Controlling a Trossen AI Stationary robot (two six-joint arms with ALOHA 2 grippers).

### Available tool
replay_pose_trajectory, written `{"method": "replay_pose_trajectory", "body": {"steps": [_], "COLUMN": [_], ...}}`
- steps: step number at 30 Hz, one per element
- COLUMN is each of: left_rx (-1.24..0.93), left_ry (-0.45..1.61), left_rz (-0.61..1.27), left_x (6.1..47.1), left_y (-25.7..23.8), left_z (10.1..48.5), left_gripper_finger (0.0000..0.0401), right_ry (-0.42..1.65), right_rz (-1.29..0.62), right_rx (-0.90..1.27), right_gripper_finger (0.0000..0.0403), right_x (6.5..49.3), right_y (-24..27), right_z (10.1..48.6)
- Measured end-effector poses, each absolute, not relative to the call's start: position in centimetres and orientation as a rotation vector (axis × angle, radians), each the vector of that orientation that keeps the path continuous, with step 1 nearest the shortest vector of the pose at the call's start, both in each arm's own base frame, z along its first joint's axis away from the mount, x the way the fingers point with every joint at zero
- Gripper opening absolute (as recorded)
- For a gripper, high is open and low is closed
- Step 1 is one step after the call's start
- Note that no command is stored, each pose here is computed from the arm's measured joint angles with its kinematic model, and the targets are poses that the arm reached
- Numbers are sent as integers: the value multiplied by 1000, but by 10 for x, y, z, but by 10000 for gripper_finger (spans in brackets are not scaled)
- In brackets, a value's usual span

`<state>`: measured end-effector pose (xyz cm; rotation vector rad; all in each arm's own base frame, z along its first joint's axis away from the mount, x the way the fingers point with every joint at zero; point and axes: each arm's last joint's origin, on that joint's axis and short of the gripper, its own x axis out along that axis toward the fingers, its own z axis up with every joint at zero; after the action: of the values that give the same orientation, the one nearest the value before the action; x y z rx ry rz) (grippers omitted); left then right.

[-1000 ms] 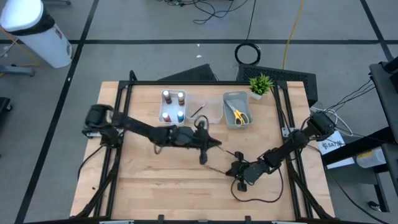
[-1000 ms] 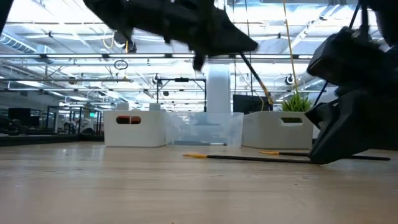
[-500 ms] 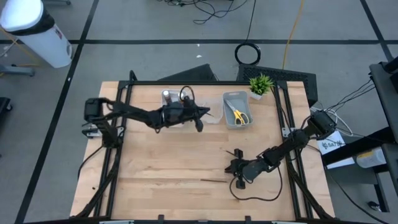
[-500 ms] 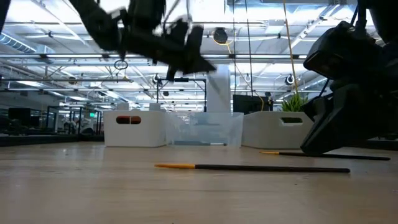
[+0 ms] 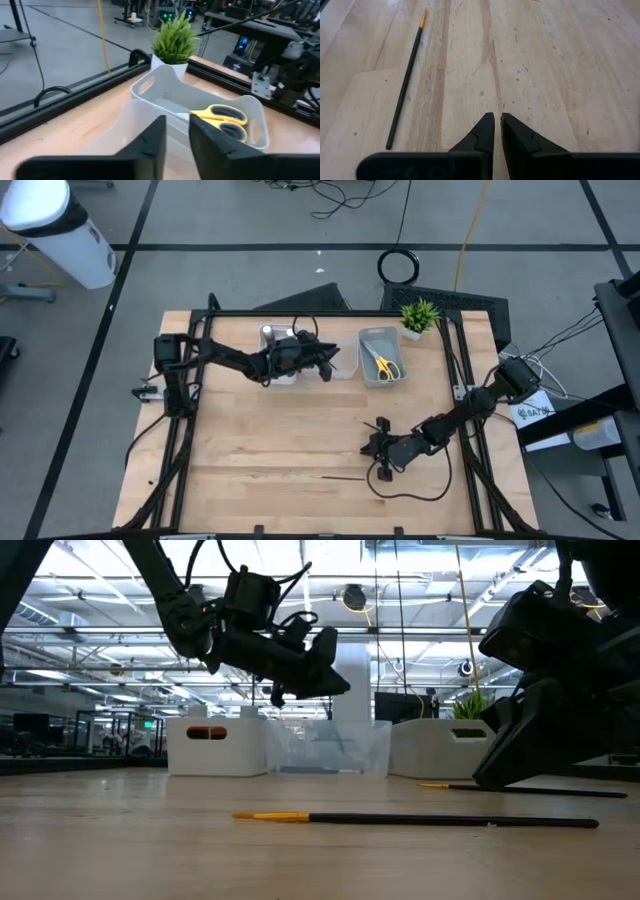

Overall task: Pick & Place Paint Supplies
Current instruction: Put the gold paint brush in the transparent bin

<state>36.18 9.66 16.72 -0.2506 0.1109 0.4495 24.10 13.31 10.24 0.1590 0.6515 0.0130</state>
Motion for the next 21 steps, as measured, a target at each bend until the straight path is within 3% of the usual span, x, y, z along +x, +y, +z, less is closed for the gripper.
{"method": "replay_pose_trajectory", "body": {"steps": [7,11,21], "left_rx": [-285,-274,-267], "left_ry": [103,78,214], "left_rz": [411,337,217], "left_x": [362,360,343], "left_y": [92,86,40], "left_z": [171,186,223], "left_gripper_finger": [181,217,233], "right_ry": [650,650,641], "right_rz": [14,14,-85], "right_rx": [160,159,91], "right_gripper_finger": [19,18,13], "right_x": [241,241,235], "right_y": [133,133,130], "right_z": [103,103,111]}}
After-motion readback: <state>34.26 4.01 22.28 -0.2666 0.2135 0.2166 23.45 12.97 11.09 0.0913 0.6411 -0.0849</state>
